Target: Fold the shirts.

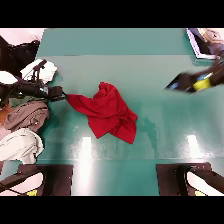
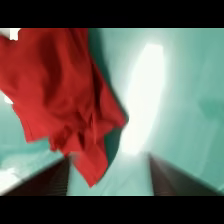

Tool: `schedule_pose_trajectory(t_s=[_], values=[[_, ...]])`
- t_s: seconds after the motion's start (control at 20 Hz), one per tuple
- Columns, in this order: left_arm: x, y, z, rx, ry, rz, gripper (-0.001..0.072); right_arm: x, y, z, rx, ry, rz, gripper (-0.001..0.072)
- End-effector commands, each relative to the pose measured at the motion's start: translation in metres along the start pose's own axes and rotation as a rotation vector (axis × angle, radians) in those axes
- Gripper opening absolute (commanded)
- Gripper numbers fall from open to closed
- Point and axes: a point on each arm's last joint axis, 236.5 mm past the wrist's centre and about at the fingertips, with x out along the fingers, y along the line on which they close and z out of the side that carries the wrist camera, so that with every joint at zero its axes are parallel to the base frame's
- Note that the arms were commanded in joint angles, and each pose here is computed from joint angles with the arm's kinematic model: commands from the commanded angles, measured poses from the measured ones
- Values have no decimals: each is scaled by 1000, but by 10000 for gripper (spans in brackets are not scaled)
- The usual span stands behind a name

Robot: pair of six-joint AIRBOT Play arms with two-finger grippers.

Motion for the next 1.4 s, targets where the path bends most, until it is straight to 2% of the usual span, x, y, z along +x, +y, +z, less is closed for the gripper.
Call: schedule_pose_trajectory(t_s=[0.0,0.25,0.6,0.65,0.75,0.8,0.95,1.05,1.25,1.35], values=[[-20,-19,4,55,-7,-19,26,98,-19,-73,142,154,55,565],[-20,-20,-1,55,12,-25,26,165,2,-131,94,327,118,564],[-20,-20,-1,54,13,-25,26,195,30,-105,-7,277,114,547],[-20,-20,-1,52,13,-25,26,197,32,-102,-20,270,112,482],[-20,-20,-2,51,16,-26,26,201,33,-99,-54,274,97,93],[-20,-20,-2,51,19,-27,26,200,30,-97,-77,272,81,17],[-37,-24,19,66,-52,-14,25,172,32,-71,-151,192,58,16],[-77,-40,54,103,-159,-6,25,119,44,-20,-203,19,57,16],[-192,-118,105,323,-459,17,26,-47,75,76,-263,-455,60,15],[-248,-165,110,421,-599,-4,26,-134,88,93,-291,-659,39,15]])
